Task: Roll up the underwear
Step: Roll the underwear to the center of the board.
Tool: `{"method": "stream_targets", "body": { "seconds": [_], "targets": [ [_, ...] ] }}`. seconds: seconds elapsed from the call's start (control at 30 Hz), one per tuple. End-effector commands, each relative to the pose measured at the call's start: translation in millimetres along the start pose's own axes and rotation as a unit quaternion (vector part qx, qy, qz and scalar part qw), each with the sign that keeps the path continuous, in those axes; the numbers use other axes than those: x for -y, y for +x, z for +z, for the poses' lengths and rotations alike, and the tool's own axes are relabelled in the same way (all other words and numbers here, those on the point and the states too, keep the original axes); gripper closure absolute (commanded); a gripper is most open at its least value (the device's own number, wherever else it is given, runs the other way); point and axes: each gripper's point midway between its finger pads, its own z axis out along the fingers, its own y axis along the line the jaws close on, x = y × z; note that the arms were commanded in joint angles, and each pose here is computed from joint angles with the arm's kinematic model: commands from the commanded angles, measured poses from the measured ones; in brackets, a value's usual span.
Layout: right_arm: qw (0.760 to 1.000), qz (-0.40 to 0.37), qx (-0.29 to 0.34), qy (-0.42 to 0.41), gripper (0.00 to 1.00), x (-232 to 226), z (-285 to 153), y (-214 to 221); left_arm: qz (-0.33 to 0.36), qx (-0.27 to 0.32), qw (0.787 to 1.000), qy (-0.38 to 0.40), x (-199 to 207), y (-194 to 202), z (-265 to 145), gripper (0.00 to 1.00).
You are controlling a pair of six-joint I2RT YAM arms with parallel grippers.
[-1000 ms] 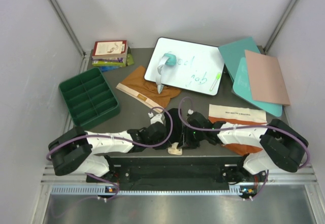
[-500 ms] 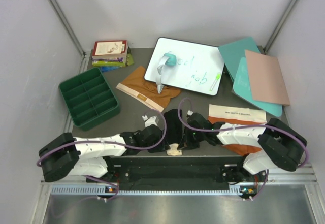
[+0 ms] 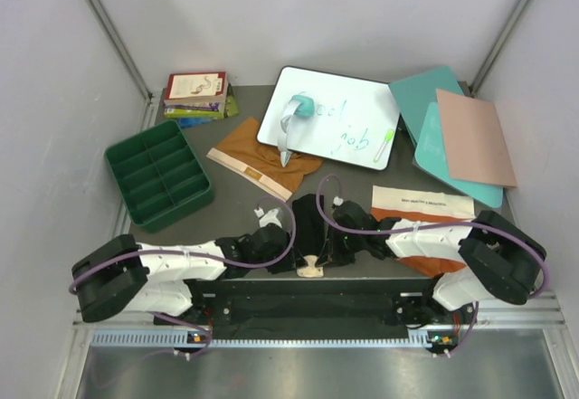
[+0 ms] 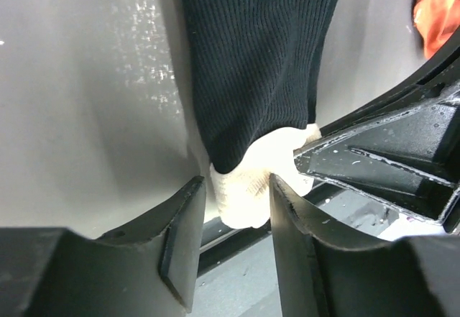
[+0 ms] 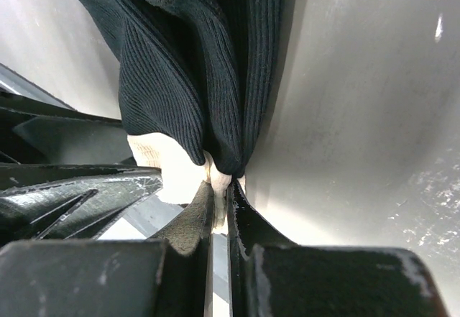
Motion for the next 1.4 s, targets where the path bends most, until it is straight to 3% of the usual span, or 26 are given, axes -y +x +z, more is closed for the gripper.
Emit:
{"method": "stream_targets", "body": {
  "seconds": [0.0,0.13,0.17,0.3,0.37,0.4,0.47,0.6,0.7,0.83,1.0,1.17,1.37],
  "targets": [
    [1.000,-0.003,0.002,0.010,1.00,8.3,5.5,3.3,-0.008,-0.012,1.000,0.002,-6.6,7.5,6.4,0.57],
    [1.000,-0.004,0.001,0.007,1.00,8.5,5.4,3.8,-0.015,-0.013,1.000,-0.002,-10.3,7.0,8.1,0.72],
    [1.000,-0.008,0.002,0.006,1.00,7.5,5.1,3.7,-0.016,-0.012,1.000,-0.004,-12.3,6.8,8.1,0.82],
    [0.999,-0.042,0.011,0.007,0.97,2.9,-0.4,-3.0,-0.024,-0.005,1.000,-0.008,-16.8,2.2,5.4,1.00],
    [0.997,-0.067,0.025,0.011,0.92,-3.9,-8.5,-11.5,-0.027,0.001,1.000,-0.003,-16.6,-2.9,2.3,1.00],
    [0.995,-0.099,0.031,0.014,0.82,-5.1,-11.9,-15.3,-0.027,0.001,1.000,-0.001,-16.8,-4.0,1.5,1.00],
    [0.989,-0.136,0.057,0.017,0.71,-15.4,-24.7,-27.1,-0.031,0.004,1.000,0.002,-17.1,-9.7,-0.6,1.00],
    [0.960,-0.255,0.119,0.003,0.46,-38.4,-44.8,-41.4,-0.034,-0.052,0.998,0.030,-11.2,-1.4,-7.1,1.00],
    [0.928,-0.337,0.156,-0.021,0.37,-57.9,-50.7,-39.8,-0.033,-0.070,0.996,0.035,-9.5,-4.2,-9.9,1.00],
    [0.885,-0.424,0.192,-0.024,0.34,-76.0,-48.4,-31.8,-0.033,-0.109,0.991,0.063,0.5,-2.2,-17.3,1.00],
    [0.847,-0.490,0.198,-0.053,0.33,-93.9,-36.8,-15.1,-0.040,-0.148,0.987,0.058,-5.2,0.8,-22.4,1.00],
    [0.824,-0.534,0.175,-0.073,0.33,-107.4,-19.2,2.2,-0.054,-0.175,0.981,0.068,-5.2,3.6,-24.6,1.00],
    [0.813,-0.557,0.144,-0.089,0.33,-107.1,-3.3,23.2,-0.067,-0.187,0.978,0.071,-7.8,0.4,-26.9,1.00]
  ]
}}
